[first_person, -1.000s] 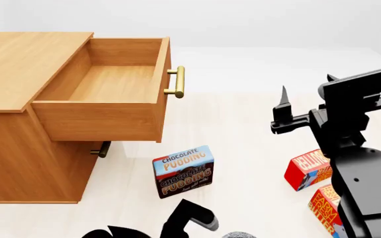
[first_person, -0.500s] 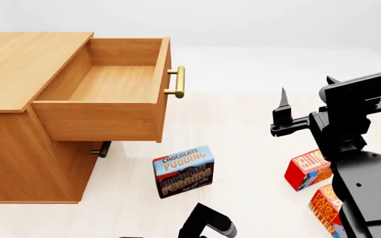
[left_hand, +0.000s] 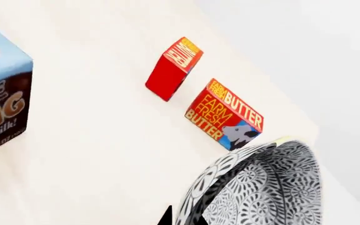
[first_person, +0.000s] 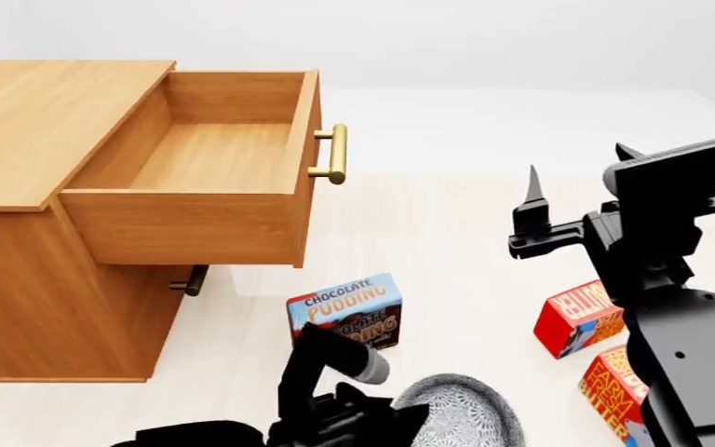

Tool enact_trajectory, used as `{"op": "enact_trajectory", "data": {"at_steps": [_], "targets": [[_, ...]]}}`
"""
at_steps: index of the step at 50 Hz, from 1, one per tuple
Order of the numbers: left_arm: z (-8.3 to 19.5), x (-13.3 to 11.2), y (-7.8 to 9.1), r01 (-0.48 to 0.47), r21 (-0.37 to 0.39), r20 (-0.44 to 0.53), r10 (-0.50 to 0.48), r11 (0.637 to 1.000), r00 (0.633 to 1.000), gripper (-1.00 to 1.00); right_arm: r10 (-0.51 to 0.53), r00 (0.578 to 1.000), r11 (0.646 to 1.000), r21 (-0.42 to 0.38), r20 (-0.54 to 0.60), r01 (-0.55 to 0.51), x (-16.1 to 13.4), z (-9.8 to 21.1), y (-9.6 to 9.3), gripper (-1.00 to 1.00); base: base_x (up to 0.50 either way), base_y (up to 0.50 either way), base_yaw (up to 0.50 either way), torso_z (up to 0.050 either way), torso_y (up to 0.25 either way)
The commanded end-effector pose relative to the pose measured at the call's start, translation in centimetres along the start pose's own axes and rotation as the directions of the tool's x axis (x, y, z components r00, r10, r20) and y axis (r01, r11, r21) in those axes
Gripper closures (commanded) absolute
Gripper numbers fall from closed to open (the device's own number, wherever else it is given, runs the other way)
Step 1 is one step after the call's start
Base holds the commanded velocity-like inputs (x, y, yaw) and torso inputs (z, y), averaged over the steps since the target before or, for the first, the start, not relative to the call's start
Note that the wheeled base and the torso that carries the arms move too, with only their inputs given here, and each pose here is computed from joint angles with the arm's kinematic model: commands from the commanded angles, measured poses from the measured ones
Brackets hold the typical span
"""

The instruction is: Put the bowl in the top drawer of the cabinet.

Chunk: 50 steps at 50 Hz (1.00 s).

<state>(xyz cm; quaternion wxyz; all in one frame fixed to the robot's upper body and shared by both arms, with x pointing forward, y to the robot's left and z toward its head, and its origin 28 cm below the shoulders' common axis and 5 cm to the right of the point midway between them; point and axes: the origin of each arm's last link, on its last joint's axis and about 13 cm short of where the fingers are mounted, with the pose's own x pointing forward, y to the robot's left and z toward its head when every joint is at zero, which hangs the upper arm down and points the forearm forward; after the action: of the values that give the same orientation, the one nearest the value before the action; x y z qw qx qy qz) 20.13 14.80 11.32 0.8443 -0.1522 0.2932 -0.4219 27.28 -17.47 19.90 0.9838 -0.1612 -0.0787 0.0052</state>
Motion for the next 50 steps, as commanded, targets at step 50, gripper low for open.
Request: {"op": "enact_trajectory", "data": {"at_steps": [50], "targets": [[20.7, -12.9, -6.2, -0.289, 0.042, 0.592, 0.21, 0.956, 0.778, 1.0, 0.142, 0.989, 0.985, 0.101, -0.043, -0.137, -0.4, -3.9, 3.4, -1.0, 0.0, 0.0, 0.0, 0.0, 0.0]]}}
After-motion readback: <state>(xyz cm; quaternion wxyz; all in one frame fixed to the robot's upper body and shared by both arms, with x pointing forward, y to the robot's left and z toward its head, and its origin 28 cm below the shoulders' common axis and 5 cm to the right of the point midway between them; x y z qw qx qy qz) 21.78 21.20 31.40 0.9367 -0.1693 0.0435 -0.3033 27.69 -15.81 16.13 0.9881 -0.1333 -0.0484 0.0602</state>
